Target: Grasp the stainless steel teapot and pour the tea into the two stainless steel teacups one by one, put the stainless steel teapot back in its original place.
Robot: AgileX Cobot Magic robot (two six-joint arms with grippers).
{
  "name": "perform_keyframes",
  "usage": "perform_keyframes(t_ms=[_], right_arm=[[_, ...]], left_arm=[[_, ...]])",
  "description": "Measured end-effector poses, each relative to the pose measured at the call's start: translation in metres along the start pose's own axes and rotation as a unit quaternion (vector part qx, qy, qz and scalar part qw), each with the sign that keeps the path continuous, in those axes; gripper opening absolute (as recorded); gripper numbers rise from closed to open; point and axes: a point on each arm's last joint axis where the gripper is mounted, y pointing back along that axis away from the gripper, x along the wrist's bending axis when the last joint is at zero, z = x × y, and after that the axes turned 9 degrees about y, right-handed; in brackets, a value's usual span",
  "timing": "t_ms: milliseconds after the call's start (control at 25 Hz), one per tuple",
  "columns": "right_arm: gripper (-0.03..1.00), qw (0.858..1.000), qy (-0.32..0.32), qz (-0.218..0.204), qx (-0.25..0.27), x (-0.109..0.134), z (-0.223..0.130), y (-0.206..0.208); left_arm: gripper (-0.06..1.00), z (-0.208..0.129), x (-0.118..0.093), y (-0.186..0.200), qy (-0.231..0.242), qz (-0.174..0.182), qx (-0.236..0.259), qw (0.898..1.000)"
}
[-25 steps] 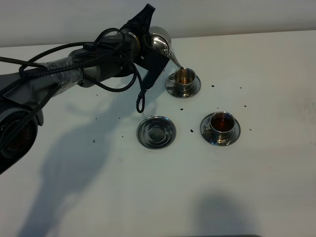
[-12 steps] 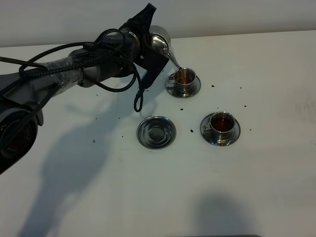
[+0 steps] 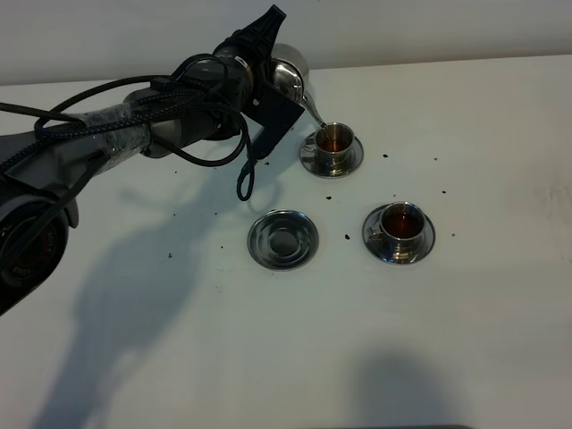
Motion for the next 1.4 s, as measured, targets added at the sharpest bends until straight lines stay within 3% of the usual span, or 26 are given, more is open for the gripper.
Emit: perform_keyframes(t_ms=[1400], right_arm=[[0.22,1.000,0.000,0.000,0.000,0.0000,0.0000,0.0000]], left_arm=[[0.22,-0.0002,0.0007,0.0000,-0.011,0.004,0.002,1.000]])
